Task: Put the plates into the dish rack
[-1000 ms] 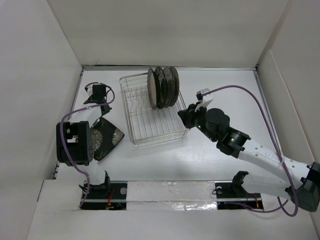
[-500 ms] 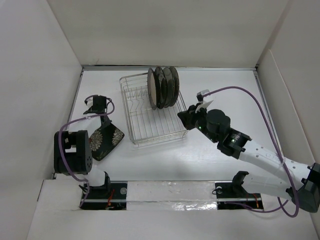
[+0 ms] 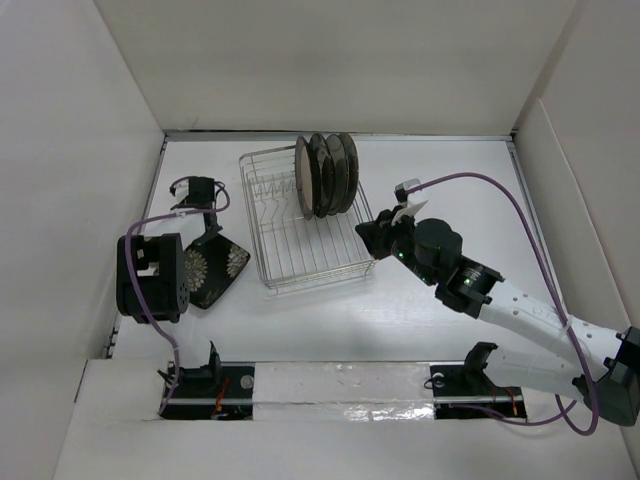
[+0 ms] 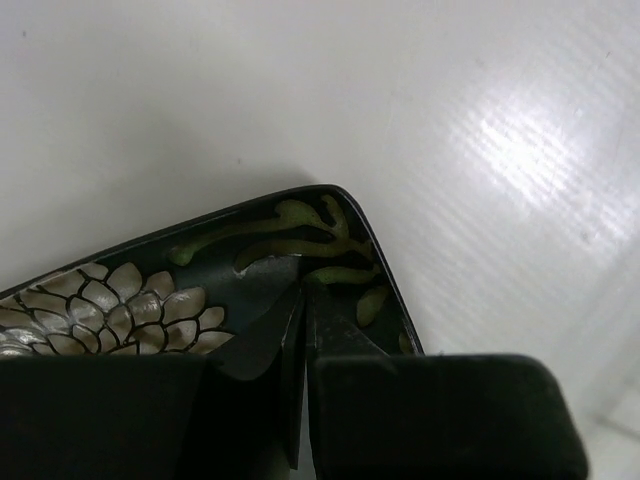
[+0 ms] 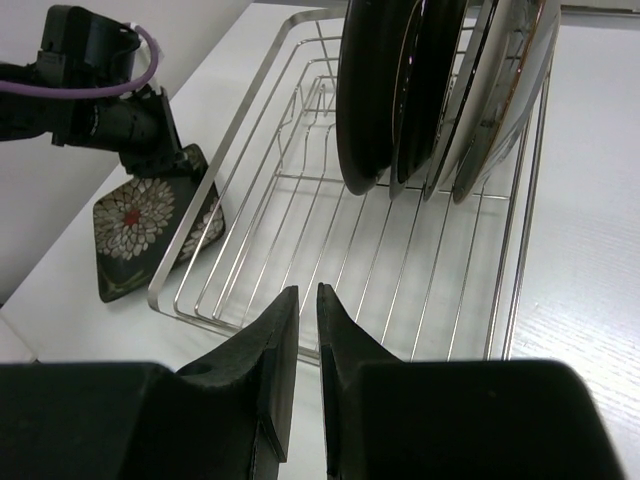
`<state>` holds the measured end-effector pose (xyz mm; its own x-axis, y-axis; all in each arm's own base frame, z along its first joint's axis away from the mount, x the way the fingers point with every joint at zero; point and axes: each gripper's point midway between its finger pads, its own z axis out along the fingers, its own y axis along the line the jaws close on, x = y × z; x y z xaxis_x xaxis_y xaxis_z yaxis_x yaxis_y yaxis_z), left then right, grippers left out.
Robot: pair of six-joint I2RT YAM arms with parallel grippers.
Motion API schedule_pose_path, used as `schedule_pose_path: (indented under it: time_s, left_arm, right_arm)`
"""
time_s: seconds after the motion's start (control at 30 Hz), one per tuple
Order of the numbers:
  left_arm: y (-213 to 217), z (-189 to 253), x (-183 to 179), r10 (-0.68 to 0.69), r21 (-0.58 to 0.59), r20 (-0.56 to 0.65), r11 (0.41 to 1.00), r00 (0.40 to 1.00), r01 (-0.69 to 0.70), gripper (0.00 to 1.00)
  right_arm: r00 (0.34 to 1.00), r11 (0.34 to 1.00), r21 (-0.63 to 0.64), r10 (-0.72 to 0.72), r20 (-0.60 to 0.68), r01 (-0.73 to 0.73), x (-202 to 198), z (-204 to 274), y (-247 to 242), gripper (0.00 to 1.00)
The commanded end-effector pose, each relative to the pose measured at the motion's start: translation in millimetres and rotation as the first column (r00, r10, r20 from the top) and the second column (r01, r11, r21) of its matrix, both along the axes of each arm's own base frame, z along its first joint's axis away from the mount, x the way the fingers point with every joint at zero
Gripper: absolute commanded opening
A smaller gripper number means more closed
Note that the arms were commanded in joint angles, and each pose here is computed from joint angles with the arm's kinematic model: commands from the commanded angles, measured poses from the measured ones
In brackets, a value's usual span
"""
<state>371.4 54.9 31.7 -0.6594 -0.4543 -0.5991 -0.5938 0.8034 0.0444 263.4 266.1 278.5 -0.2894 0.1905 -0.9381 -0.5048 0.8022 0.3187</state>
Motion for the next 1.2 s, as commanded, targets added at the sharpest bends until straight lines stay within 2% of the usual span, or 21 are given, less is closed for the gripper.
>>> schedule_pose_path:
  time_s: [0.0, 0.2, 0.37, 0.53, 0.63, 0.67, 0.73, 0.77, 0.8, 0.87, 0.9, 0.97, 1.03, 1.17]
  left_arm:
    - [0.4, -4.6, 19.3, 0.004, -0.007, 0.011, 1.000, 1.000, -0.004, 0.00]
    - [9.4, 16.7, 69.4, 0.012, 0.038, 0.082, 0.999, 0.997, -0.015, 0.00]
    - [46.4, 40.1, 108.3, 0.075, 0.065, 0.152, 0.994, 0.986, -0.085, 0.00]
    - [66.9, 70.7, 109.1, 0.125, 0.043, 0.229, 0.989, 0.965, -0.138, 0.00]
    - [67.7, 105.2, 88.0, 0.170, -0.042, 0.334, 0.985, 0.927, -0.165, 0.00]
    - [68.5, 135.7, 77.8, 0.184, -0.067, 0.406, 0.983, 0.895, -0.172, 0.00]
    - [55.3, 126.0, 52.1, 0.207, -0.128, 0.410, 0.977, 0.888, -0.169, 0.06]
    - [54.7, 143.9, 38.3, 0.222, -0.145, 0.451, 0.974, 0.864, -0.175, 0.11]
    - [47.4, 125.8, 19.2, 0.231, -0.167, 0.406, 0.970, 0.884, -0.177, 0.21]
    - [39.2, 133.5, -1.2, 0.248, -0.220, 0.432, 0.961, 0.867, -0.165, 0.34]
    - [29.3, 114.7, -17.8, 0.245, -0.249, 0.386, 0.956, 0.890, -0.155, 0.48]
    - [23.0, 99.8, -43.5, 0.255, -0.271, 0.346, 0.948, 0.903, -0.164, 0.62]
    - [19.0, 80.1, -66.1, 0.264, -0.289, 0.275, 0.940, 0.925, -0.182, 0.67]
    - [31.2, 52.0, -111.6, 0.358, -0.349, 0.222, 0.898, 0.907, -0.269, 0.66]
  right_arm:
    - [0.999, 0.999, 0.047, -0.005, 0.038, 0.004, 1.7, 16.0, -1.6, 0.19]
    - [0.999, 0.999, 0.044, -0.010, 0.034, 0.009, 3.2, 14.8, -1.0, 0.19]
    - [0.999, 0.999, 0.043, -0.022, 0.033, 0.021, 5.9, 13.7, -3.9, 0.19]
    - [0.999, 0.999, 0.032, -0.023, 0.030, 0.022, 7.5, 10.9, -2.9, 0.19]
    - [1.000, 1.000, 0.026, -0.011, 0.023, 0.010, 7.9, 7.1, 0.9, 0.19]
    - [1.000, 1.000, 0.026, -0.009, 0.023, 0.009, 8.2, 7.1, 1.6, 0.19]
    - [1.000, 1.000, 0.024, -0.006, 0.019, 0.006, 7.9, 5.4, 2.1, 0.19]
    - [1.000, 1.000, 0.027, -0.015, 0.022, 0.015, 9.8, 6.7, -0.9, 0.19]
    - [1.000, 1.000, 0.029, -0.009, 0.023, 0.009, 8.7, 6.6, -0.6, 0.19]
    - [0.999, 0.999, 0.044, -0.013, 0.030, 0.012, 8.4, 11.1, -5.2, 0.19]
    - [0.999, 0.999, 0.047, -0.012, 0.030, 0.011, 8.5, 10.0, -7.4, 0.19]
    - [0.999, 0.998, 0.068, -0.013, 0.038, 0.011, 8.5, 13.9, -11.4, 0.20]
    - [0.999, 0.997, 0.077, -0.005, 0.033, 0.002, 8.9, 14.8, -13.9, 0.20]
    - [0.999, 0.996, 0.091, -0.012, 0.044, 0.008, 7.6, 19.6, -22.4, 0.20]
